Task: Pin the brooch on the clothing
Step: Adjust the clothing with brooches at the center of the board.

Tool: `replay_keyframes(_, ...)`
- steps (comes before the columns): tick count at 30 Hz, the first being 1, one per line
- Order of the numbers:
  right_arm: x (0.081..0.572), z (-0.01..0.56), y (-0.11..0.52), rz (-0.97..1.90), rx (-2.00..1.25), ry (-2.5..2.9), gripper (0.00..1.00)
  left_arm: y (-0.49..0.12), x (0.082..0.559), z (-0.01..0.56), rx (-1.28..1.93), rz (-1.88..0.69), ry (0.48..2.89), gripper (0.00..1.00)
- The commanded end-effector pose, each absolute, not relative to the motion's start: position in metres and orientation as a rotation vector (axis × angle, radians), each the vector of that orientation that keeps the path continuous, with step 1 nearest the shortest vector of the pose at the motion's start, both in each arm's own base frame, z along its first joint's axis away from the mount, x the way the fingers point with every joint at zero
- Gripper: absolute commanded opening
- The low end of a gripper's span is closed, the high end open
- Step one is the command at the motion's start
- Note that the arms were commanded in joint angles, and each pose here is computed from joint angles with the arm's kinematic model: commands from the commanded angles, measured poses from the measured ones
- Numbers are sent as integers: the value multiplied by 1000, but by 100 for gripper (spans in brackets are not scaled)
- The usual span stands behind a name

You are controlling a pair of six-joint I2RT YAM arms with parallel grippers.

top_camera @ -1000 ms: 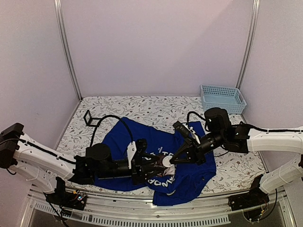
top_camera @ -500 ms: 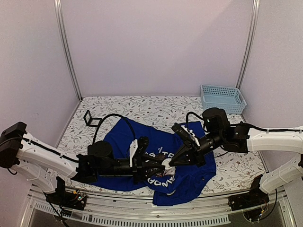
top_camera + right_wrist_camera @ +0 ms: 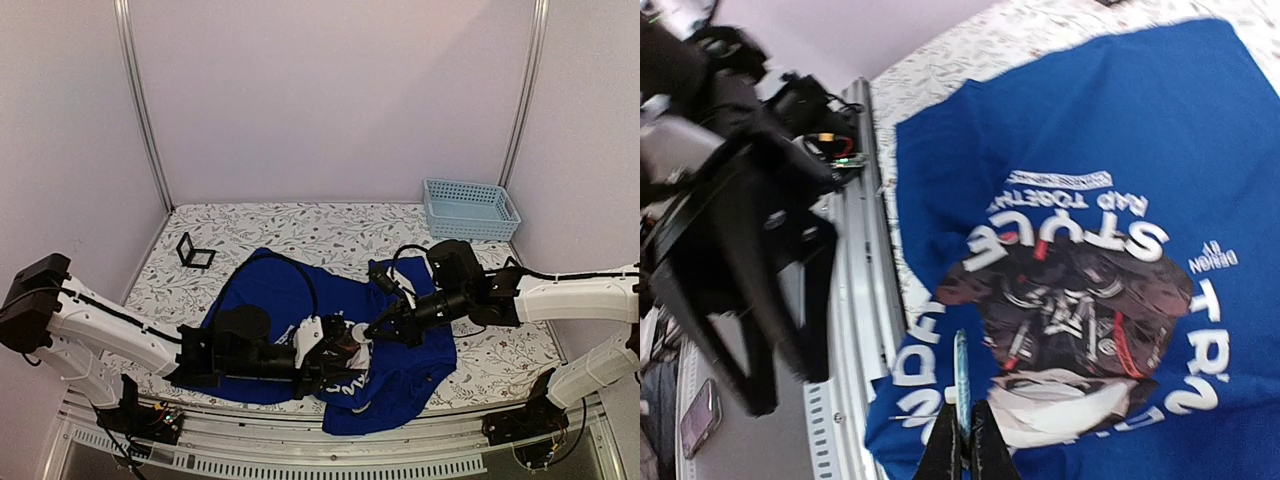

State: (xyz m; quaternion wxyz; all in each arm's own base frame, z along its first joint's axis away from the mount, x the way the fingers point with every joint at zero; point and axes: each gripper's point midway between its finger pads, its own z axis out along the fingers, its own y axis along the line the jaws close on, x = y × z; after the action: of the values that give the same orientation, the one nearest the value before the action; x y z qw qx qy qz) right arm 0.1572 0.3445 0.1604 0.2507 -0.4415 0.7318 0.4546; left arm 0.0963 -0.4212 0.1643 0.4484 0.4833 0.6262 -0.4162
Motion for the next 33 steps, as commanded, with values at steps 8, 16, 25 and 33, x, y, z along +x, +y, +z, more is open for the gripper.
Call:
replay_keyframes(8,249,44,245,904,-403,2497,0,-357,257,50,725,-437,2164,35)
replay_keyframes(16,291,6,209,885,-161,2570,0,-294,300,-27,319,-379,2487,35)
replay_keyframes(25,358,-21,183,682,-137,2644,0,-232,360,-49,-39,-348,2489,35)
replay_keyframes(33,420,-24,180,575,-193,2636,0,-222,390,-51,-12,-295,2475,39)
